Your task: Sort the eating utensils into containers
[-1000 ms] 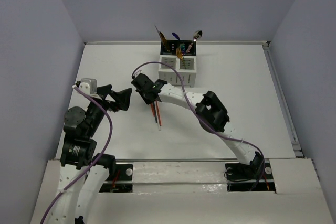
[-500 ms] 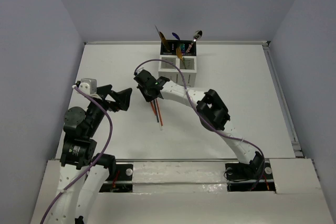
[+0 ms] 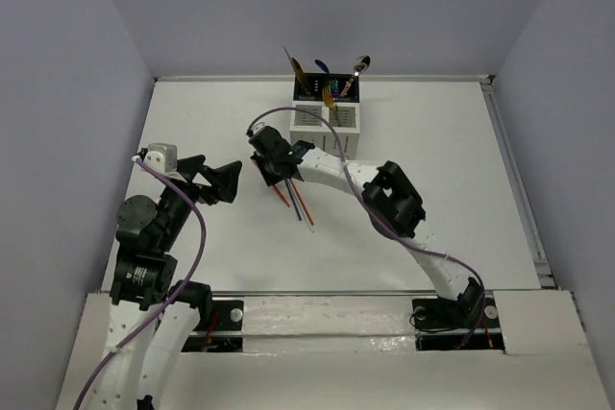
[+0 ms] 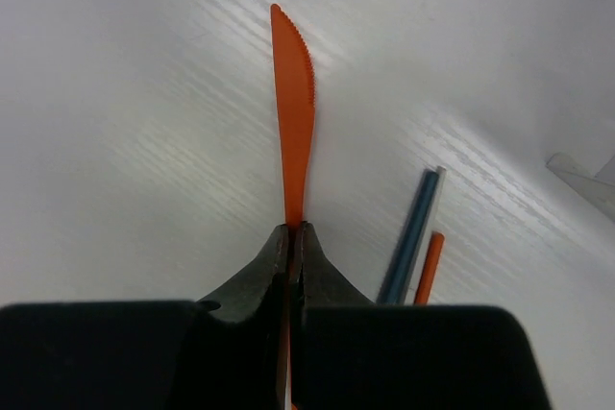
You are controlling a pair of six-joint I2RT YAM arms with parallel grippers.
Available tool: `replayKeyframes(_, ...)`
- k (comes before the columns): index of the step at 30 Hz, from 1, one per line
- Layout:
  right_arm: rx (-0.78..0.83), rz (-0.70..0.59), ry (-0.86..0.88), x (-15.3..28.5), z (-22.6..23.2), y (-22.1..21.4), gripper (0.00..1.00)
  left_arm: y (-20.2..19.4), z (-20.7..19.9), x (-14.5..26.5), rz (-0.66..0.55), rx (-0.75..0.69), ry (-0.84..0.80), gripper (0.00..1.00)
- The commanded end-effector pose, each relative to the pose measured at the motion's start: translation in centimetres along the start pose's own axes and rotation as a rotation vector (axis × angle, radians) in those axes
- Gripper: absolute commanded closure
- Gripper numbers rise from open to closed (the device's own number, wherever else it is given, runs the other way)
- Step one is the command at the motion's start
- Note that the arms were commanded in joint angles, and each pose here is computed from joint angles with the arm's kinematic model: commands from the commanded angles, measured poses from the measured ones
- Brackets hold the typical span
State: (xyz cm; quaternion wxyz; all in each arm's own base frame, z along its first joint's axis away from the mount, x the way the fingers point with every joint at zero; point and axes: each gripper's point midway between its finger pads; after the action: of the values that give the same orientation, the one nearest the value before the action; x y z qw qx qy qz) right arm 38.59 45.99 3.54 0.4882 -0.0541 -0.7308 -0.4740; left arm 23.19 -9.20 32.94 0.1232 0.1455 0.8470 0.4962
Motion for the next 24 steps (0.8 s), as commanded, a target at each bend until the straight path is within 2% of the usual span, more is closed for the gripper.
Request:
replayKeyframes(1,-0.07,-0.332,0.109,5.4,0.7,9.8,1.0,0.5,-0.2,-0.2,-0.028,-0.006,-0.015,0.01)
replayKeyframes(6,-0.137,-0.599,0.137,12.8,-2.8,17.0,1.0,0.5,0.0,-0.3,-0.026,-0.005,-0.005,0.01)
replayKeyframes(12,-0.171,-0.813,0.064,18.4,-9.7,21.6,1.0,0.2,0.2,-0.6,-0.012,-0.004,0.0,0.01)
replayKeyframes(13,-0.187,-0.852,0.033,19.0,-12.2,22.3,1.0,0.1,0.2,-0.6,-0.008,-0.001,0.0,0.01)
replayKeyframes(16,-0.206,-0.916,-0.019,19.6,-16.2,23.6,1.0,-0.2,0.3,-0.9,0.006,0.001,-0.001,0.01)
replayKeyframes(24,-0.133,-1.028,-0.172,18.5,-26.4,26.1,1.0,-0.5,0.5,-1.3,0.028,-0.003,0.004,0.01)
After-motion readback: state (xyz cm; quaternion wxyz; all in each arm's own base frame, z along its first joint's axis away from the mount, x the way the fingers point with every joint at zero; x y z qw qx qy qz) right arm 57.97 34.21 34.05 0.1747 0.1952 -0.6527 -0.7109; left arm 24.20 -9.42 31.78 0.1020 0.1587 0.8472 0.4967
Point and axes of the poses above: each gripper's point midway between its finger pads, its own x axis back along the fingers, its own z axis along the line the jaws close on, y = z × x, and after that the axes turned 10 degrees about x, right-handed
